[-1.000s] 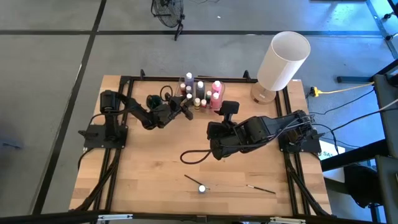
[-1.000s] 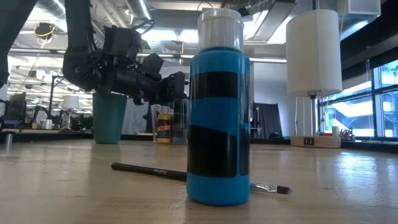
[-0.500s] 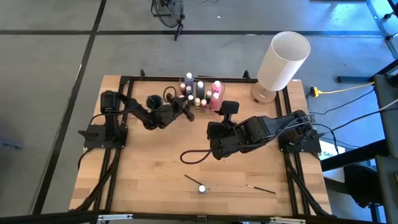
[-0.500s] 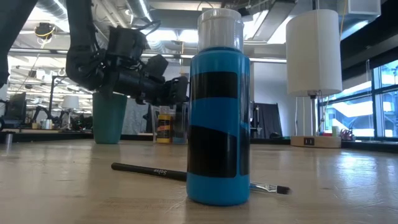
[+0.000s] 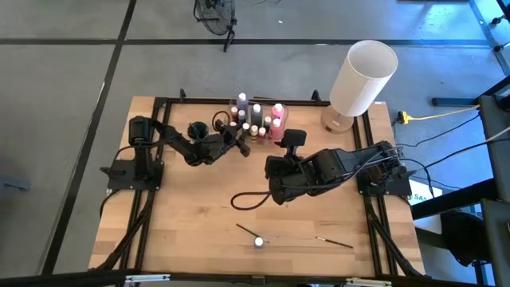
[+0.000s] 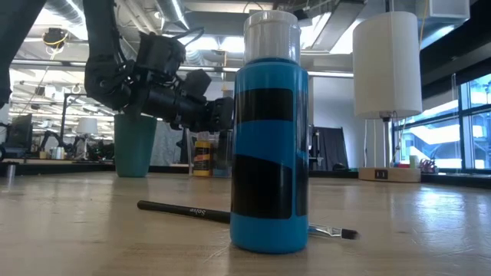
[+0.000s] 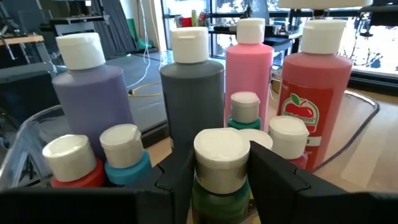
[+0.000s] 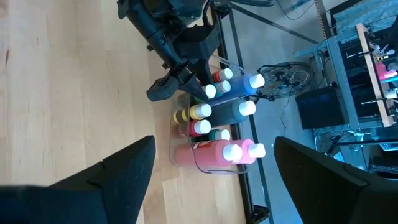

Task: Pick & Place Paint Supplies
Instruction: Put the green paint bottle into the transparent bin

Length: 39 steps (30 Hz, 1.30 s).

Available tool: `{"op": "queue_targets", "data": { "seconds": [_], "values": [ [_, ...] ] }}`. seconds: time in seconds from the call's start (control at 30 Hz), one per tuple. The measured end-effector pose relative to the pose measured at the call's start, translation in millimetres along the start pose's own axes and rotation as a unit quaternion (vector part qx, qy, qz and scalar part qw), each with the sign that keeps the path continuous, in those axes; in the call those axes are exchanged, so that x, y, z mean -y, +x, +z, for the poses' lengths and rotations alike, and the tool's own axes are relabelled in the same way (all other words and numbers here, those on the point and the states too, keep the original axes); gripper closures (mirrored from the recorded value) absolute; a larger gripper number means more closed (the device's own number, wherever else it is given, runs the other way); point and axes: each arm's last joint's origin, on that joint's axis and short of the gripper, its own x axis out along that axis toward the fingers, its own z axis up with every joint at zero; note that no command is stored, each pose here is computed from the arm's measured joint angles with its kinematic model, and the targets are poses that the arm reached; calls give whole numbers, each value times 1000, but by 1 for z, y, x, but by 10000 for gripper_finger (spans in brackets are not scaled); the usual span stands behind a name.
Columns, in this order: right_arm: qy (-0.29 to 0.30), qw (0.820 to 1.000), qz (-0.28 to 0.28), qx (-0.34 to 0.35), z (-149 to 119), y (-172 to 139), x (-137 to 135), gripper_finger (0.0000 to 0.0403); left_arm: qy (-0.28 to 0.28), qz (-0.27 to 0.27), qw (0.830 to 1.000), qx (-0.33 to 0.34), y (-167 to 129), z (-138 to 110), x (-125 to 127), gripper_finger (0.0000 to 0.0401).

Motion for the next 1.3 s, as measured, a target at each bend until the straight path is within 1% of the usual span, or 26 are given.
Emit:
{"op": "queue_targets", "data": {
  "seconds": [0.3,0.4,0.53,0.63,0.93,1.0,1.13,1.3],
  "values": [
    [0,1000,3,-1,0,0,0,71,4,-10,1000,-8,0,-2,0,274],
    [-4,1000,11,-3,0,0,0,71,7,-10,1000,-13,0,-3,0,270],
    [-4,1000,11,-3,0,0,0,71,10,-14,1000,-17,0,-4,1,265],
    [-4,1000,11,-3,0,0,0,71,12,-27,999,-21,0,-4,1,265],
    [-4,1000,11,-3,0,0,0,71,13,-31,999,-24,0,-5,1,260],
    [-4,1000,11,-3,0,0,0,71,7,-36,999,-27,1,-5,1,257],
    [-3,1000,12,-3,0,0,0,71,-23,-55,998,-36,5,-5,-4,252],
    [-3,1000,12,-3,0,0,0,71,-27,-53,997,-41,7,-6,-7,251]
  ]
}}
